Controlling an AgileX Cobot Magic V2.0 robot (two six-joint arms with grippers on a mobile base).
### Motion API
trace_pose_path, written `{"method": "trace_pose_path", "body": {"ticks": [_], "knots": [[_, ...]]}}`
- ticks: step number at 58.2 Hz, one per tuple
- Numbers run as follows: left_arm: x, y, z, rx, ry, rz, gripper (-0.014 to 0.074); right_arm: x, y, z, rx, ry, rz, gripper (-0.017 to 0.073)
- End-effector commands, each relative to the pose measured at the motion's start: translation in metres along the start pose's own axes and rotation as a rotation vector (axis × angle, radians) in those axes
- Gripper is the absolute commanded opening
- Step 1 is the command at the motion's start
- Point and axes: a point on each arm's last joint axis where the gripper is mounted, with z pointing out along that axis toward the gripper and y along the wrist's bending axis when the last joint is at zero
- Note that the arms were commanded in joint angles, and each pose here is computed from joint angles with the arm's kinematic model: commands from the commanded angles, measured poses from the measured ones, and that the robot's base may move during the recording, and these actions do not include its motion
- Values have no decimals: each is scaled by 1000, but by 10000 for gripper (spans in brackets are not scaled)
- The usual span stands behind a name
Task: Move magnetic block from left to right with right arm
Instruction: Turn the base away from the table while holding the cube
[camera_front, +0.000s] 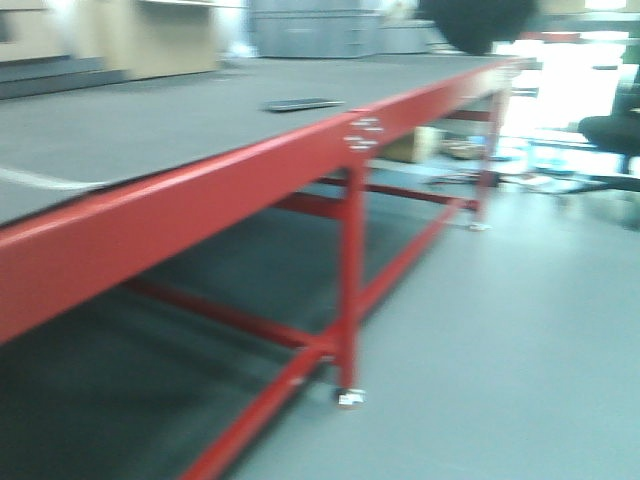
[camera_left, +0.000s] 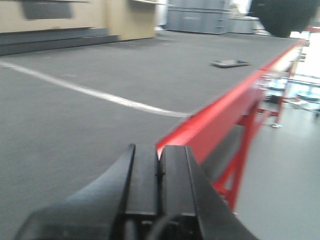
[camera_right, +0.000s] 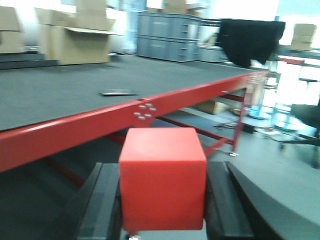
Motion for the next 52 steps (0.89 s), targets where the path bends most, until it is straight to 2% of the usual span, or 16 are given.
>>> {"method": "trace_pose_path", "body": {"ticks": [1, 52], "knots": [[-4, 0, -1, 9, -79, -8, -117, -16, -1, -1, 14, -108, -9, 286], [-4, 0, -1, 9, -79, -8, -117, -16, -1, -1, 14, -108, -9, 286]]}}
